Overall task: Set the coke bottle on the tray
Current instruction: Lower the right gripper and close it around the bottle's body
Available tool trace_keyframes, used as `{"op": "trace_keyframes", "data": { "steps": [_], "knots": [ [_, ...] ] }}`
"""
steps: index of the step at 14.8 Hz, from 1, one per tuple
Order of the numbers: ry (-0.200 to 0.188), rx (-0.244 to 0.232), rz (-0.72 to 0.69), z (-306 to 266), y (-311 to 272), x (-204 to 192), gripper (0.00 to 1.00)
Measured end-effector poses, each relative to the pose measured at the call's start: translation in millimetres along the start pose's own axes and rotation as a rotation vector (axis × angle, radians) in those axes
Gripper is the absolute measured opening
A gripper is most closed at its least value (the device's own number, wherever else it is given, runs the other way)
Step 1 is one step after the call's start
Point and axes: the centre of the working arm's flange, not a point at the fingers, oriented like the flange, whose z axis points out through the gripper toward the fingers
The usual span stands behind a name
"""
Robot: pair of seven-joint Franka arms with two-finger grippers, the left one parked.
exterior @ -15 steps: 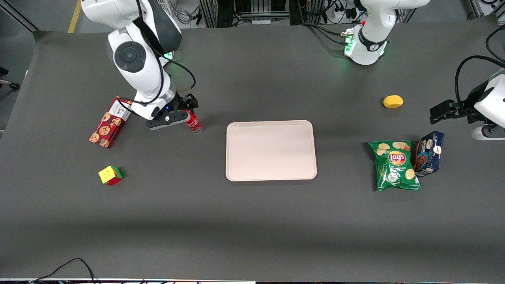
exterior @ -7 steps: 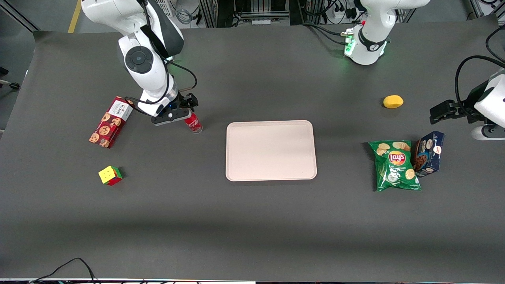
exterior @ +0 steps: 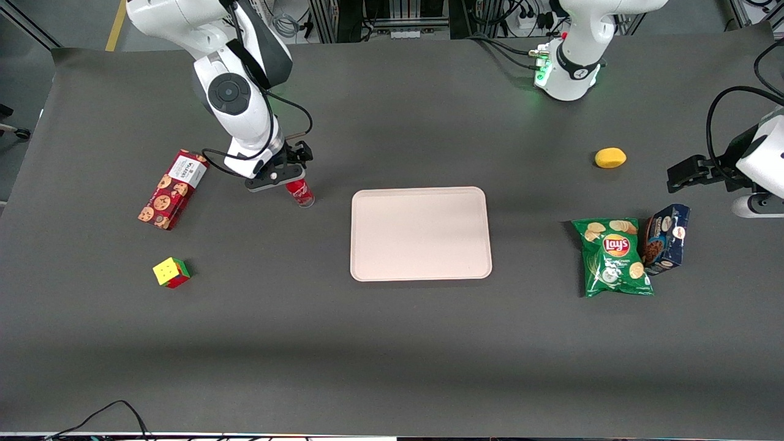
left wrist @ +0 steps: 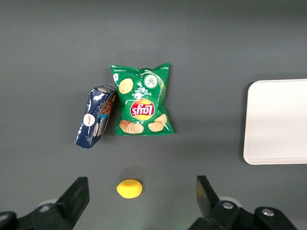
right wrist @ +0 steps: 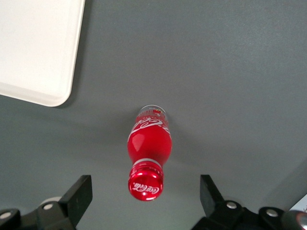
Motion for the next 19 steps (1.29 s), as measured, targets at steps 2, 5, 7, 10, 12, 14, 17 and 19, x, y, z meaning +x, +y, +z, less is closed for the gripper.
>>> {"op": "trace_keyframes", "data": {
  "steps": [2,5,7,10,12,14,17,19],
  "knots": [
    [-0.004,0.001,0.000,4.1,-0.1,1.3,1.00],
    [-0.013,0.003,0.001,12.4,-0.4,3.6,1.00],
    [-0.013,0.005,0.001,16.1,-0.4,5.2,1.00],
    [-0.016,0.006,0.002,18.5,-0.4,6.0,0.96],
    [-0.017,0.005,0.002,19.0,-0.3,6.0,0.77],
    [-0.017,0.006,0.003,18.9,0.4,6.3,0.75],
    [-0.017,0.006,0.004,18.8,0.7,6.5,0.52],
    [-0.017,0.006,0.004,18.8,0.7,6.5,0.44]
  ]
}}
